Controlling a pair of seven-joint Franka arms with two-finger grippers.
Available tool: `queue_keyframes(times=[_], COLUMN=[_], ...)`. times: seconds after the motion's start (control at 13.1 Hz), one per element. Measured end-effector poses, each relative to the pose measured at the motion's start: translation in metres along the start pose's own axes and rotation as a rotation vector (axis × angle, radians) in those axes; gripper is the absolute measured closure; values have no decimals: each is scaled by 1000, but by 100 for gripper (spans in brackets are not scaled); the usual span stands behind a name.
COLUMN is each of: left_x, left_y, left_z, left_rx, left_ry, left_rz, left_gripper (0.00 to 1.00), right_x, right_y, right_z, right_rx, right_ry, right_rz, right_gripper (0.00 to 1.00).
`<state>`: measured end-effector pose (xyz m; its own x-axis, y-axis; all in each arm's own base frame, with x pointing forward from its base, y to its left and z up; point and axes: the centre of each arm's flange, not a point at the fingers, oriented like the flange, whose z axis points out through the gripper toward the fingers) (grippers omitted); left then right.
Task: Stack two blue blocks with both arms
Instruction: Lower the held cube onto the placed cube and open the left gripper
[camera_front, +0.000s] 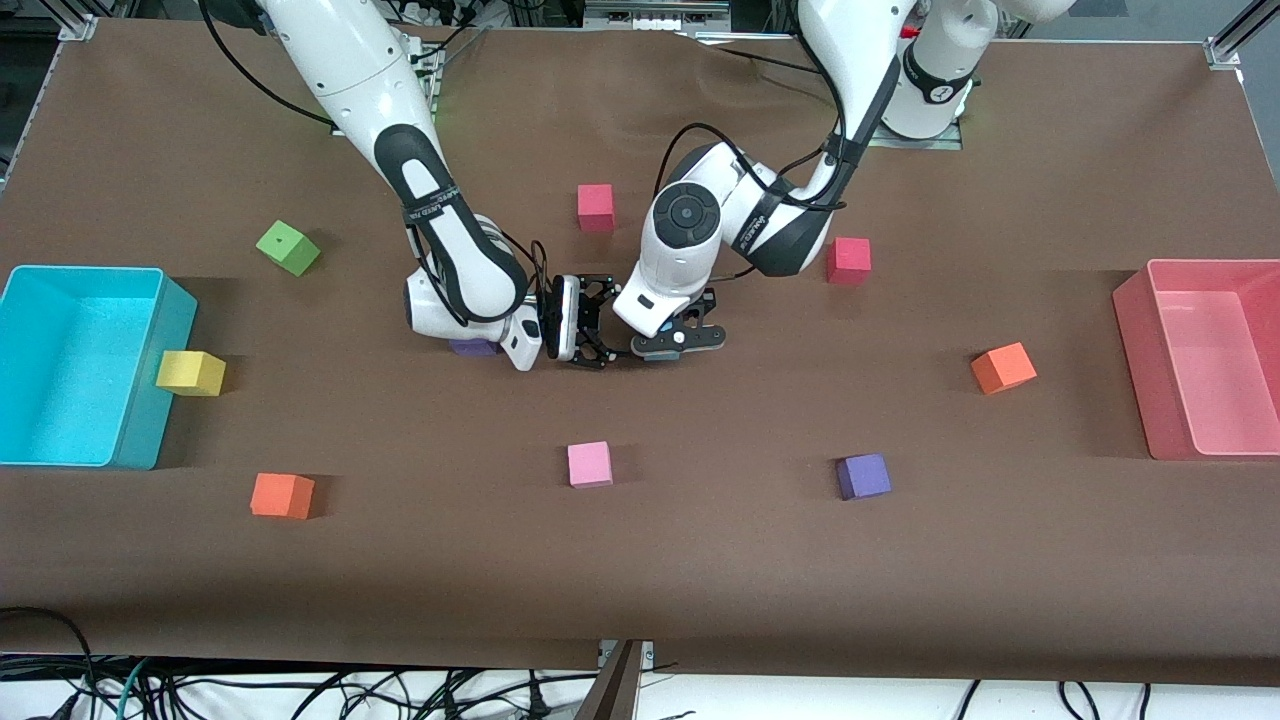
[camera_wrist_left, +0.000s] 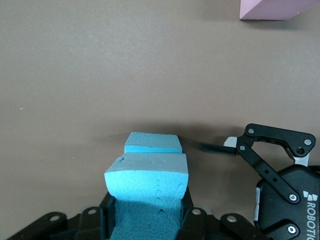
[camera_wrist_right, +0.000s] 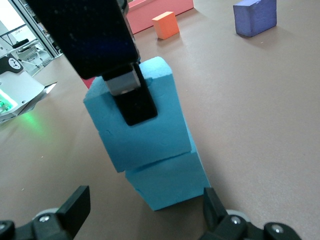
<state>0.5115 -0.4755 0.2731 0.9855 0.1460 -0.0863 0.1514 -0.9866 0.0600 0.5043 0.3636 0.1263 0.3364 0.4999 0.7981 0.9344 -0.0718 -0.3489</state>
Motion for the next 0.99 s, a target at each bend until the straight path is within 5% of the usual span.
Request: queue_keyframes(times=[0.23,0.53,0.99], left_x=[1,3,34], left_y=[0,1,-21], left_z=[0,-2,-43], left_rx=[-3,-14,-46], left_ry=[3,16,52], left_rz=[-1,-2,-56], left_gripper=[38,0,0], right_x=[0,0,0], right_y=[0,0,0], right_z=[0,0,0], right_rx=[0,0,1], right_ry=[0,0,1], right_rz=[0,0,0], right_gripper=[0,0,0])
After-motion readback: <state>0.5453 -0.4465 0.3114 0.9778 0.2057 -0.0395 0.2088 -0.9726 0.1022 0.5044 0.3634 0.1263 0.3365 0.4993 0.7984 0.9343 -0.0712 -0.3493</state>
